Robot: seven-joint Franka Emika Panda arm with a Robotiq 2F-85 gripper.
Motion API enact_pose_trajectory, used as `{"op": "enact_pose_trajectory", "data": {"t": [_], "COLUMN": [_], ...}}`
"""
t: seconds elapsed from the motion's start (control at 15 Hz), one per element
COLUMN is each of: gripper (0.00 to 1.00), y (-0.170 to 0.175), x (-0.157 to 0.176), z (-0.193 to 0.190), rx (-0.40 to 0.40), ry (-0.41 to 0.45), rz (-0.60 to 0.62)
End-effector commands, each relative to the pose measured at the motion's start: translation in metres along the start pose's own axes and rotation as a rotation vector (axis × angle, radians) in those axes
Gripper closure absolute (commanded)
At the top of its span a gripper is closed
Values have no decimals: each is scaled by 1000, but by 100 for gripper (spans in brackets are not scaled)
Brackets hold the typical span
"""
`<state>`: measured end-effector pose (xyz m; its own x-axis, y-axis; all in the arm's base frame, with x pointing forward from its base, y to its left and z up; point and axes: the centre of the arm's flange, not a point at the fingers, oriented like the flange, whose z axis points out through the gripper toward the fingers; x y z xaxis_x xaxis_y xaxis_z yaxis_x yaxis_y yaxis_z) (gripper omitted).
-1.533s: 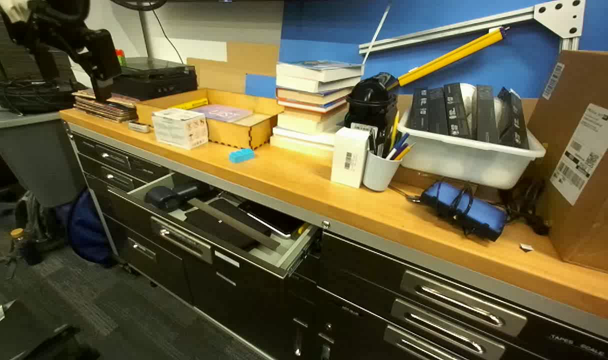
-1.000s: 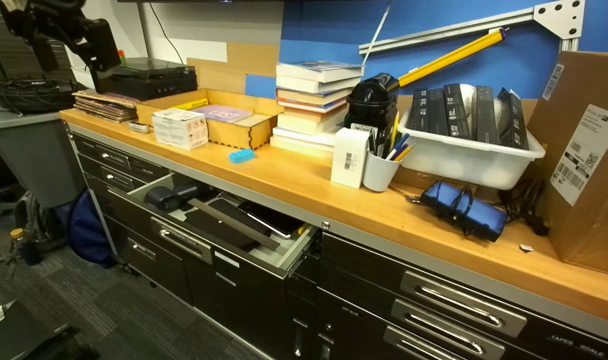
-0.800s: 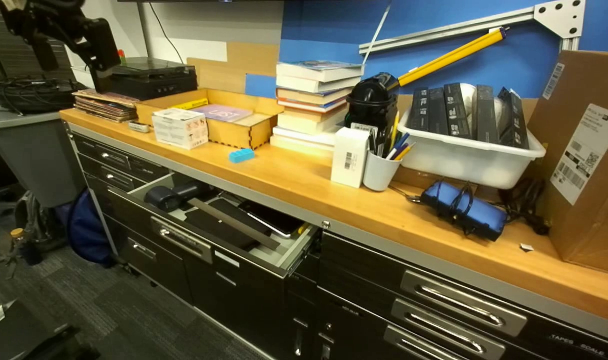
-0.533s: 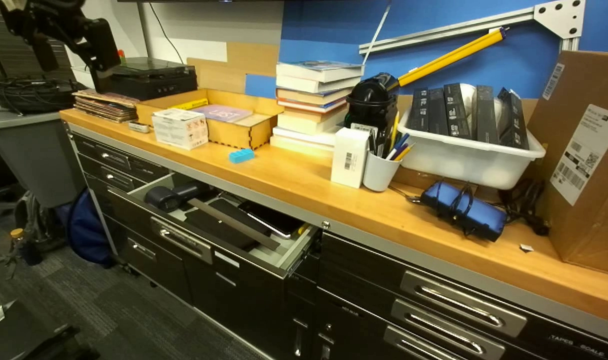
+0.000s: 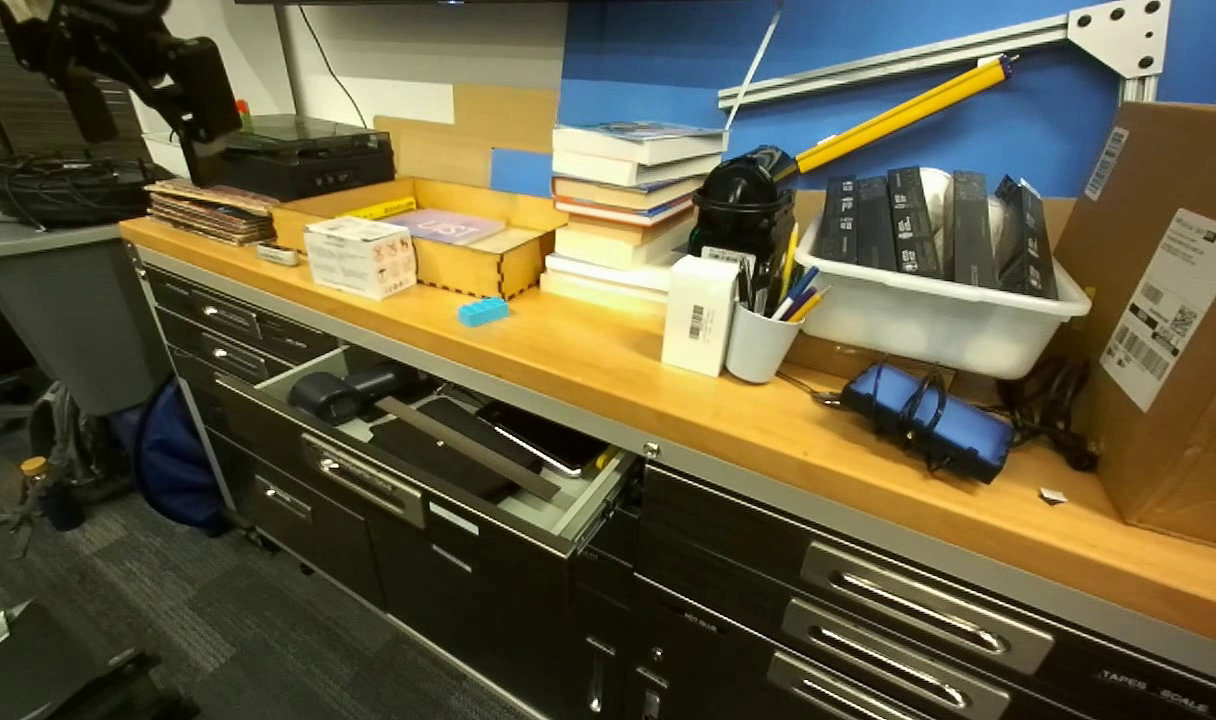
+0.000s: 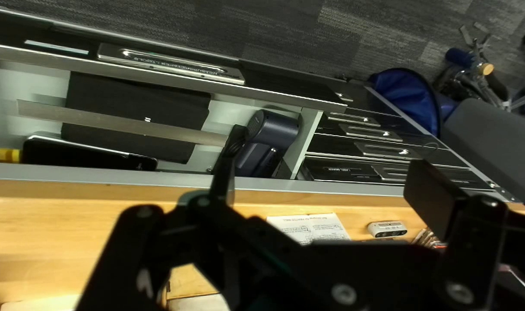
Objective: Put the blue object in the drawer and then close the drawer.
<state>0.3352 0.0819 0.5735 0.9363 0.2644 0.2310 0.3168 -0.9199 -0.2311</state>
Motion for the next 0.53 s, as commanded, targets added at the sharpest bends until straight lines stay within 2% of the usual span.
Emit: {"op": "enact_pose_trajectory", "data": {"t": [0.0, 0.27, 0.47], "gripper": [0, 0, 0], "y": [0, 0, -23], "x": [0, 0, 27], "z": [0, 0, 6], "rx": [0, 0, -52], "ry": [0, 0, -21], "rz": [0, 0, 21]}}
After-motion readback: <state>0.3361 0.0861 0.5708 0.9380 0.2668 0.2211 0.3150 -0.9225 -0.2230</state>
